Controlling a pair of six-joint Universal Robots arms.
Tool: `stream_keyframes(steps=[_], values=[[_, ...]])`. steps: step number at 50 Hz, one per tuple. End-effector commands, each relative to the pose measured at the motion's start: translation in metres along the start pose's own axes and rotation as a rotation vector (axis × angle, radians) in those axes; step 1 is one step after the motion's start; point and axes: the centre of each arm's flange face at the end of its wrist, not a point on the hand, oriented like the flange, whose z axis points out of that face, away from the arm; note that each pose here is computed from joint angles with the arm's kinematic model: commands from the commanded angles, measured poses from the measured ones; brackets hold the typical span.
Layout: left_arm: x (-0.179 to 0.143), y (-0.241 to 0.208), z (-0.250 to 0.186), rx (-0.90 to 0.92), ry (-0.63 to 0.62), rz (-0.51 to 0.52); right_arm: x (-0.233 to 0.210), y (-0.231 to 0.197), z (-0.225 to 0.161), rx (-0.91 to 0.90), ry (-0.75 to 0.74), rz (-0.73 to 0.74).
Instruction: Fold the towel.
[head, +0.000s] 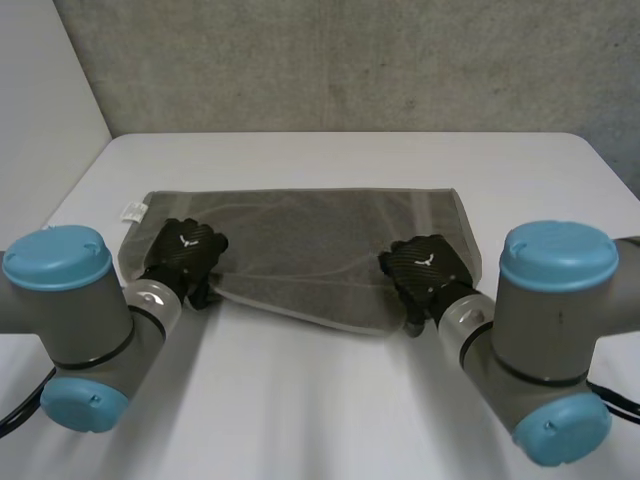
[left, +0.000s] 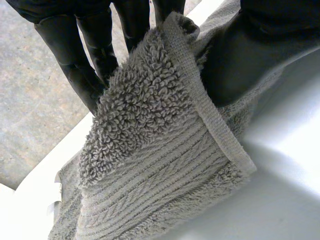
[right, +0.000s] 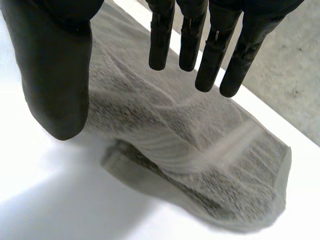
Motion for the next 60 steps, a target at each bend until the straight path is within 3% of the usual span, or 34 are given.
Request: stream_keyframes(steps=[1, 16, 28, 32, 42, 60], values=[[-0.004, -0.003, 0.003, 0.01, -0.012, -0.049, -0.027, -0.001, -0.005, 0.034, -0.058, -0.027], [-0.005, -0.003, 0.003, 0.008, -0.015, -0.057, -0.047, 0.013, 0.018, 0.052, -0.078, -0.039], [-0.005, -0.004, 0.003, 0.012, -0.018, -0.064, -0.034, 0.014, 0.054, 0.119, 0.117, -0.07], [-0.007, -0.006, 0.002, 0.017, -0.024, -0.071, -0.022, 0.009, 0.053, 0.095, 0.2, -0.084], [-0.014, -0.006, 0.004, 0.017, -0.044, -0.074, 0.007, -0.008, 0.037, 0.068, 0.246, -0.097], [-0.013, -0.005, 0.003, 0.011, -0.041, -0.074, 0.033, 0.008, 0.047, -0.018, 0.19, -0.073]])
